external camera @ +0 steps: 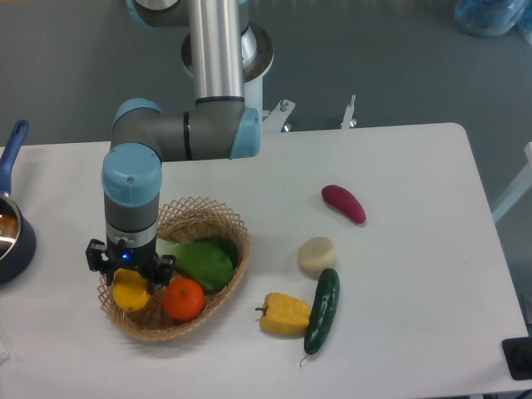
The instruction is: Place the mango in the basket
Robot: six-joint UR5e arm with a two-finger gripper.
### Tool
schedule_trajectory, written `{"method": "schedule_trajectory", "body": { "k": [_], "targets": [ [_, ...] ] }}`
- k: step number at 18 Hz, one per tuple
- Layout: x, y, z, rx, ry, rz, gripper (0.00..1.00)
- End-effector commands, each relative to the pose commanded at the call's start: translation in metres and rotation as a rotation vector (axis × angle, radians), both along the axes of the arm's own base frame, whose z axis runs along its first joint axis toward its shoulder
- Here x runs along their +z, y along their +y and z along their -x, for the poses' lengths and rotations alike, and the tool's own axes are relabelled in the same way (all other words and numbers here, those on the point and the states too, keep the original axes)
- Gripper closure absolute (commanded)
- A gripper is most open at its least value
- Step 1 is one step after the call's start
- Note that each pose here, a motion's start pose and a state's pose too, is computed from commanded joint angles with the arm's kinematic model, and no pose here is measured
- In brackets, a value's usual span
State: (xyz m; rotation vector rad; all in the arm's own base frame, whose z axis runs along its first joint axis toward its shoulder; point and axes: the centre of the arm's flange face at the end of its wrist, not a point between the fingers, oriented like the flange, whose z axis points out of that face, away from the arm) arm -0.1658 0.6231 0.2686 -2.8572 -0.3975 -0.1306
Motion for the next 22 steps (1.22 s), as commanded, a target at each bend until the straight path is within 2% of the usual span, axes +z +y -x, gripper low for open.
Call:
{"method": "schedule_trajectory", "body": {
  "k": [4,6,9,14,15,18,20,22],
  "targets": [
    [0.029,-0.005,-0.001,0.002,0.030,-0.036,0.00],
    [0.054,-0.012,0.015,0.026,0.104,-0.047,0.00],
    [0.081,-0.046,0.087,0.030,0.284,0.001,0.00],
    [0.139,-0.093,0.207,0.066,0.441,0.009,0.00],
    [0.149,-0.109,0.228,0.051,0.467,0.021,0.00],
    [0.159,-0.152,0.267,-0.070,0.509,0.087,0.00],
    [0.181,-0.181,0.275,-0.135,0.530,0.126,0.00],
    [0.200,-0.218,0.286,-0.223,0.520,0.181,0.00]
  ]
}}
